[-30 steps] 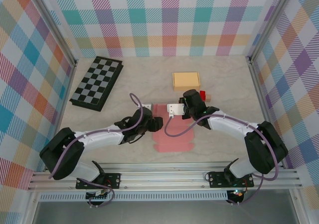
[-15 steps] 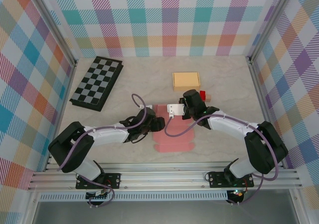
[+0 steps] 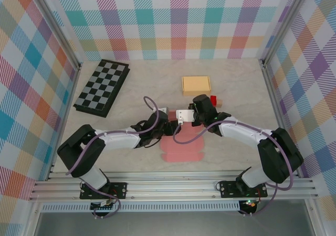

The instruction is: Fold the paper box

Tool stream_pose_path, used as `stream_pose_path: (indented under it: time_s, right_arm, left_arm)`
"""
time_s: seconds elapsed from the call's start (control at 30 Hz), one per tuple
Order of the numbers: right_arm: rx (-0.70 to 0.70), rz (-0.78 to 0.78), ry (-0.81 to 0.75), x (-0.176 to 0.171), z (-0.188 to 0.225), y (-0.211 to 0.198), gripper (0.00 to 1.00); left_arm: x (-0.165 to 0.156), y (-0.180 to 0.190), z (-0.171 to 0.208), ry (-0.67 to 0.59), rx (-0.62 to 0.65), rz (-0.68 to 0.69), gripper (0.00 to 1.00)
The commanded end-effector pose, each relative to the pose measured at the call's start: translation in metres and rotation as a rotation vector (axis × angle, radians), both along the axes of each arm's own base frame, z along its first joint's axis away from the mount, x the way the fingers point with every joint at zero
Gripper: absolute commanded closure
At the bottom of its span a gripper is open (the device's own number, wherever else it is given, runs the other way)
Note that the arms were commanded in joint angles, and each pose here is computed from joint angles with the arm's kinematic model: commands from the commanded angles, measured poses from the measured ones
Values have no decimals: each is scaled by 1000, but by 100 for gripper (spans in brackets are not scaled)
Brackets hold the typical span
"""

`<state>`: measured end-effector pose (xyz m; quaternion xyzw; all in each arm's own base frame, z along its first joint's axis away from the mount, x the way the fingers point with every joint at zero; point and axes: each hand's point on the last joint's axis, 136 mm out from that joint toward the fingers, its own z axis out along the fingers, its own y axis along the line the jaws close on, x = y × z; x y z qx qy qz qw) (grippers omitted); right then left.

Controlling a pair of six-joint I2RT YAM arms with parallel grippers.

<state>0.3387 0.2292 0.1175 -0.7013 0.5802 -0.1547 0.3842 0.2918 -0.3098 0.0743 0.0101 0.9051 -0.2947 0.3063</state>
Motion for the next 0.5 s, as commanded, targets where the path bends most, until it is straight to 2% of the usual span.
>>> stream_pose_path:
  time_s: [0.0,0.2,0.37,0.47]
  right_arm:
    - [35,-4,25,-4,3,1,100]
    - [30,-6,27,-6,2,-1,100]
    - [31,-10,23,-5,2,-1,100]
    - [34,-16,22,-4,2,-1,100]
  left_arm:
    - [-4,-18,-6,22,-32,-28,35]
    - [-7,-13,-33,82,10,0,35]
    - [-11,-15,-46,123,-5,6,35]
    - [-12,-5,-60,158,52,43,35]
